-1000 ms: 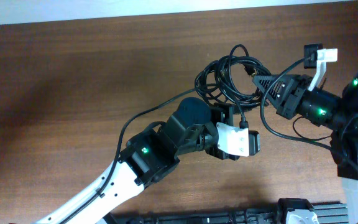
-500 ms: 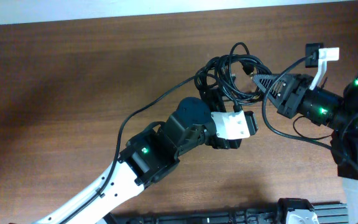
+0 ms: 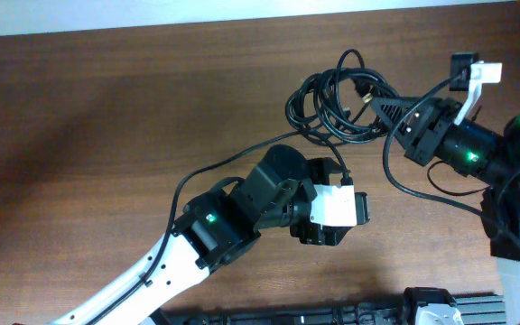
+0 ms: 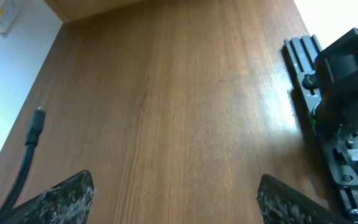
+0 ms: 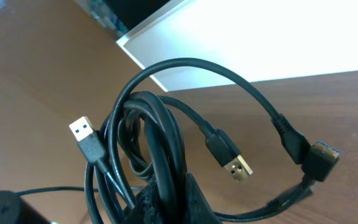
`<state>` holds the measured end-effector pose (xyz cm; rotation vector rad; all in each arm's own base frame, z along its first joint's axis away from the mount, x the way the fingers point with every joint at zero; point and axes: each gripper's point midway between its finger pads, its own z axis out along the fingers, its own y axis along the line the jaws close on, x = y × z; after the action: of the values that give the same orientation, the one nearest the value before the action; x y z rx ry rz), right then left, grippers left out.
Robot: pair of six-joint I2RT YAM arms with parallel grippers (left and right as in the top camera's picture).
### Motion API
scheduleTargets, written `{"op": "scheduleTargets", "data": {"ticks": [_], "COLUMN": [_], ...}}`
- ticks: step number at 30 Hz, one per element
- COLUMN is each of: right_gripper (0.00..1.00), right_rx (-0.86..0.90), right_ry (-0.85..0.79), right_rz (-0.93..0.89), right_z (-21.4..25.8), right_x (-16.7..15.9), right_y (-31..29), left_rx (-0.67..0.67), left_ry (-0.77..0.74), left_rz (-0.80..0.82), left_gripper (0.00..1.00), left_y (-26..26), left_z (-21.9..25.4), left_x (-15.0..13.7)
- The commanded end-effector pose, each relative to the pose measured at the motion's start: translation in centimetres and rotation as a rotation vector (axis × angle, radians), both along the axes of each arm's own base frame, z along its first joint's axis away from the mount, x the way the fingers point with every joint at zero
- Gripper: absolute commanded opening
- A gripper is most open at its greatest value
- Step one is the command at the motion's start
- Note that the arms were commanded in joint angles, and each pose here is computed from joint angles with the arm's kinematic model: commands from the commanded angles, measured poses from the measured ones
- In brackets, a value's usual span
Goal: Untangle cables
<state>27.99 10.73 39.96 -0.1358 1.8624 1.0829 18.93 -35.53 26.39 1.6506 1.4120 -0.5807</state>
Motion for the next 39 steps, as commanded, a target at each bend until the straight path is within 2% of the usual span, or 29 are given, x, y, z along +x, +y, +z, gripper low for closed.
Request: {"op": "scheduleTargets", "data": {"ticks": [1,4,6,8,14,18,28,32,35,39], "right_gripper": [0.04,0.04,0.04,0.04,0.04,0.04,0.04,0.04,0.04,0.04], "right_rx": [-0.06,-0.105,-0.136,-0.192,-0.294,-0.345,-0.346,-0.329,-0.306,-0.263], "right_ry": [-0.079,-0.118,-0.147,-0.187,-0.216,-0.235,-0.414,-0.452,-0.464,-0.482], "right_rz": [-0.068,-0.069,-0.06,-0.045,-0.003,0.061,0.268,0.326,0.358,0.416], "right_z": [1.3,1.2,1.2,0.9,-0.7,-1.7,-0.5,-0.2,0.0,0.5], "right_x": [0.5,0.6,0.6,0.5,0.0,-0.9,-3.4,-4.3,-4.8,-5.9], "right_y": [-0.9,-1.1,-1.1,-1.1,-1.0,-0.5,1.9,2.5,2.8,3.3], "left_rx": [-0.052,-0.1,-0.127,-0.149,-0.173,-0.147,-0.106,-0.105,-0.138,-0.168], "left_ry": [-0.007,-0.051,-0.081,-0.144,-0.264,-0.309,-0.279,-0.279,-0.246,-0.216], "left_rz": [-0.034,-0.024,-0.012,0.059,0.257,0.371,0.472,0.494,0.403,0.316], "left_gripper": [0.85,0.85,0.79,0.75,0.75,0.75,0.78,0.79,0.89,0.9], "left_y": [0.2,1.2,1.8,3.1,6.4,7.9,10.2,10.7,9.5,8.4], "left_z": [2.0,4.2,5.6,7.3,10.2,10.5,9.5,9.6,9.6,9.8], "left_x": [-1.0,-1.4,-1.6,-0.9,1.1,2.6,4.8,5.4,4.2,3.0]}}
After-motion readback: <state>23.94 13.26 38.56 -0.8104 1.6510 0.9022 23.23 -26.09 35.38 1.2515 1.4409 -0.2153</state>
